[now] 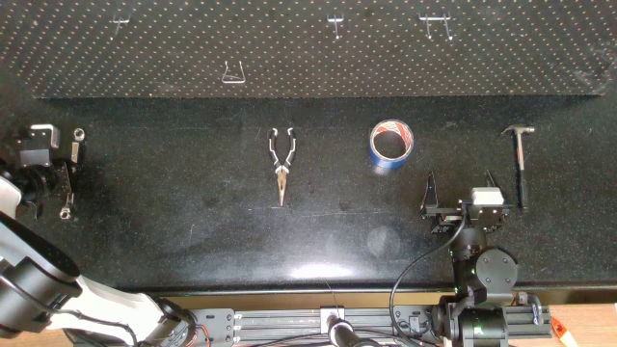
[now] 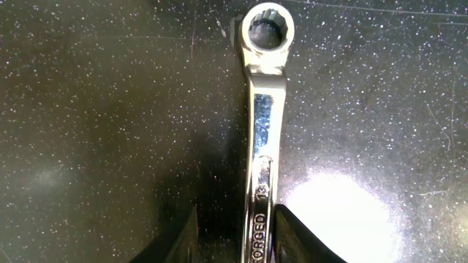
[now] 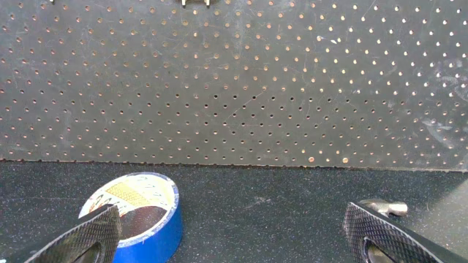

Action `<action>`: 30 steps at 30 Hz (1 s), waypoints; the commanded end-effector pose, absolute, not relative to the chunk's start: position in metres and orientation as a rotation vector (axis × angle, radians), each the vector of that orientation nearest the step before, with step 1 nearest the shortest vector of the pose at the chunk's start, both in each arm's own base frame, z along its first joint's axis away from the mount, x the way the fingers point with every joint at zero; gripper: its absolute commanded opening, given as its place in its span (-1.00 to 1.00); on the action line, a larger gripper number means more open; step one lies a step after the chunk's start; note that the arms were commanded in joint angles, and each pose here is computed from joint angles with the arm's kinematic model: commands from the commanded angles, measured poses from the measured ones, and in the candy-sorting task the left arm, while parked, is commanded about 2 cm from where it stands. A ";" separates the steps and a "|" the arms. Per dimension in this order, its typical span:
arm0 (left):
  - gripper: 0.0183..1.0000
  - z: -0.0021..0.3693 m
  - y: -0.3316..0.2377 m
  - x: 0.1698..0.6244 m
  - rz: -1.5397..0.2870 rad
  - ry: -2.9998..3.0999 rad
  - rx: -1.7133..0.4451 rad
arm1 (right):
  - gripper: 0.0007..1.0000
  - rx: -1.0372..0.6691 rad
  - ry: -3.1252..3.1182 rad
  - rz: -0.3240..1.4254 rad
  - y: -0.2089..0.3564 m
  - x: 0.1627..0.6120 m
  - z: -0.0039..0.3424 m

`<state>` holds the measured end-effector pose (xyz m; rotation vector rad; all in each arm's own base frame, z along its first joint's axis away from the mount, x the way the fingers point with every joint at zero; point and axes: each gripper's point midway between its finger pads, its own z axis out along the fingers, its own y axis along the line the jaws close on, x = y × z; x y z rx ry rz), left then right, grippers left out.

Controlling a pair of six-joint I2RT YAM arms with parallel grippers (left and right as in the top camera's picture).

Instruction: Place Tools Onto Pegboard

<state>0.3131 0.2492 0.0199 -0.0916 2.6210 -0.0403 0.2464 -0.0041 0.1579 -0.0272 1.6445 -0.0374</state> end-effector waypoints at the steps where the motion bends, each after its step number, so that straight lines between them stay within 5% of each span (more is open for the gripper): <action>1: -0.42 0.012 0.250 0.312 -0.052 2.646 -0.111 | 0.96 -0.028 1.642 -0.019 -0.001 0.246 0.157; 30: -0.77 0.011 0.248 0.311 -0.060 2.651 -0.113 | 0.96 -0.028 1.642 -0.019 -0.001 0.246 0.157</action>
